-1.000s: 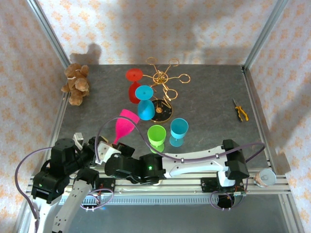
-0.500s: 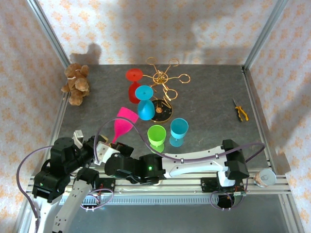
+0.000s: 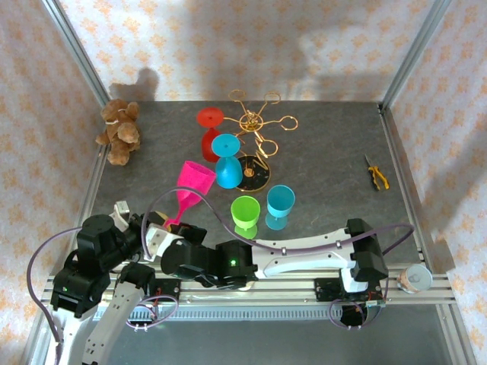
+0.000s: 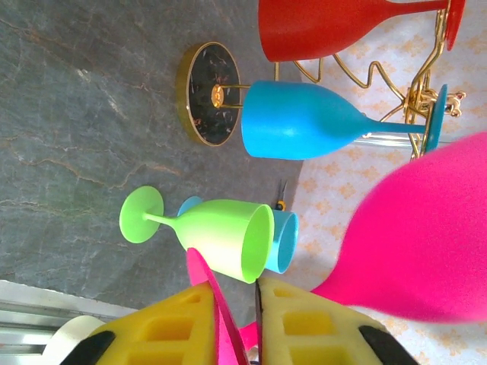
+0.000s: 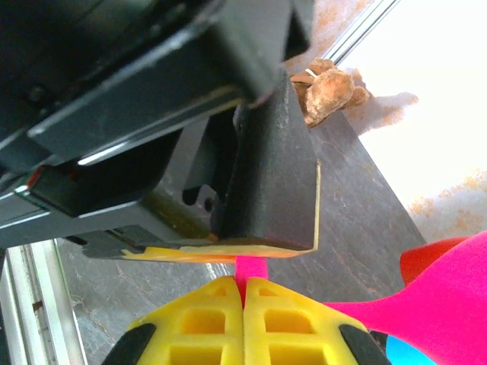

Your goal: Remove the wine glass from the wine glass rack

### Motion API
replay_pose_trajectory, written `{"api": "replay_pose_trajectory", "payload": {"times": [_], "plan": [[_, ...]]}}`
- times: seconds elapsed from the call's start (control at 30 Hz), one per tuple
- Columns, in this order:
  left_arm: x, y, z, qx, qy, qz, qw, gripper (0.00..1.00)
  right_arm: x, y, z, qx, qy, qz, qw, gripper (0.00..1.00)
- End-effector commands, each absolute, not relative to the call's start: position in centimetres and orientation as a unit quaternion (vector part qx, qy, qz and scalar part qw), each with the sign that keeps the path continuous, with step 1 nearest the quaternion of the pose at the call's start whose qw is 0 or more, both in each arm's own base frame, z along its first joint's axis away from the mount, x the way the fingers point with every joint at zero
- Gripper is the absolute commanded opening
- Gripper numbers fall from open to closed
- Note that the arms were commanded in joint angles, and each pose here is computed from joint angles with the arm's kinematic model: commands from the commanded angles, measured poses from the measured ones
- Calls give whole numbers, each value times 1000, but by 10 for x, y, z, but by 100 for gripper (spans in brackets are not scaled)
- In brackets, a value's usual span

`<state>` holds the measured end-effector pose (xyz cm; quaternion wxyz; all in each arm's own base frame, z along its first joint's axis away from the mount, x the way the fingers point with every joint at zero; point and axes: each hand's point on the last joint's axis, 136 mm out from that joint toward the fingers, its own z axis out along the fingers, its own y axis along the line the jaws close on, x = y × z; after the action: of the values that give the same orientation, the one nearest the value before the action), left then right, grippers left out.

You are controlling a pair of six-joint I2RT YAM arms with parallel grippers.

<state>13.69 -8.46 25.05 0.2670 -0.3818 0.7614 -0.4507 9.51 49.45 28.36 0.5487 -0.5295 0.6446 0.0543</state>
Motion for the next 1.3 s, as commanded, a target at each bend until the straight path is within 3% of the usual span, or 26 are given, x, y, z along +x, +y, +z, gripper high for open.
{"api": "replay_pose_trajectory", "payload": {"times": [0.0, 0.17, 0.77, 1.27], "plan": [[134, -84, 231, -388, 775, -432, 250, 12, 82, 508, 354, -484, 626, 127, 598, 0], [135, -84, 230, -387, 774, -433, 252, 0, 78, 510, 360, -497, 620, 126, 594, 0], [140, -79, 240, -380, 742, -462, 303, 0, 74, 507, 364, -520, 627, 109, 569, 0], [142, -78, 251, -363, 734, -472, 327, 0, 76, 487, 376, -494, 663, 125, 549, 22]]}}
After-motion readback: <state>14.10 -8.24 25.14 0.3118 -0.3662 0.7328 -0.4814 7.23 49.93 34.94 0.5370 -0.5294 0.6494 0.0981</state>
